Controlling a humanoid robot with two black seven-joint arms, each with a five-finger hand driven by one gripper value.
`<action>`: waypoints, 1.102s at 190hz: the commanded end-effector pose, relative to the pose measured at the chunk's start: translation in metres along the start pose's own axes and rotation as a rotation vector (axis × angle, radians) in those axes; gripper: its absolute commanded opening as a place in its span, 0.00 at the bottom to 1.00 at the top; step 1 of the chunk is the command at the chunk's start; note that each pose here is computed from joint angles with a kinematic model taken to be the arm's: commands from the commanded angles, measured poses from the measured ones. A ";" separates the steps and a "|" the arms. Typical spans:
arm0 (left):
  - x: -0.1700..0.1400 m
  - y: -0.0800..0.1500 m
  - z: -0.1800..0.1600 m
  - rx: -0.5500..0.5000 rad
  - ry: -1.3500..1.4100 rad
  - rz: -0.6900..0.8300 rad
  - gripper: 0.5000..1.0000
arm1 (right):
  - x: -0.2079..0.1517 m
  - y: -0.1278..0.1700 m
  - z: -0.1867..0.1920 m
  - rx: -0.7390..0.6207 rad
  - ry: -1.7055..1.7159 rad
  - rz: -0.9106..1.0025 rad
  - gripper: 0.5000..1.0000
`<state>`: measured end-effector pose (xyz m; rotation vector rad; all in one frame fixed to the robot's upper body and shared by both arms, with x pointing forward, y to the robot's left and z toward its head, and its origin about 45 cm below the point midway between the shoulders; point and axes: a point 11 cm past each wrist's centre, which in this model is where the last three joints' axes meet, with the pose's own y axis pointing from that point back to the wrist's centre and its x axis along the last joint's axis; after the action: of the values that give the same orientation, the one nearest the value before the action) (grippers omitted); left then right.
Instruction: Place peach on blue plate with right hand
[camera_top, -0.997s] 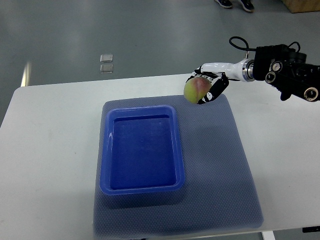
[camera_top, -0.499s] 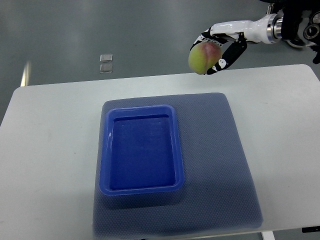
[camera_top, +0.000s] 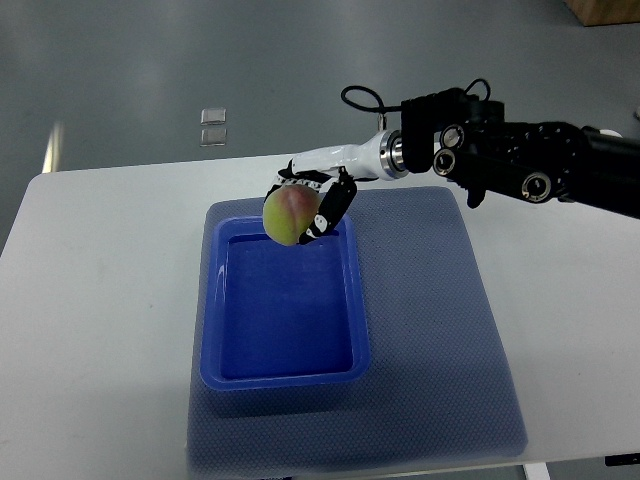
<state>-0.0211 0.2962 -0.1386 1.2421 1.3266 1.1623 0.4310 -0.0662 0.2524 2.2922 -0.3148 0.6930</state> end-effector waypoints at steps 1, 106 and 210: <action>0.001 0.000 0.000 0.000 -0.001 0.002 1.00 | -0.029 -0.028 -0.005 0.015 -0.022 -0.040 0.34; 0.001 0.000 0.000 0.000 -0.001 0.002 1.00 | -0.057 -0.046 0.029 -0.063 -0.033 -0.036 0.78; 0.003 0.000 0.000 0.000 0.002 0.009 1.00 | 0.016 -0.016 -0.007 0.083 -0.132 0.116 0.86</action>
<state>-0.0212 0.2993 -0.1386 1.2485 1.3236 1.1698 0.4292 -0.0369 0.2253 2.3607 -0.3722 0.6317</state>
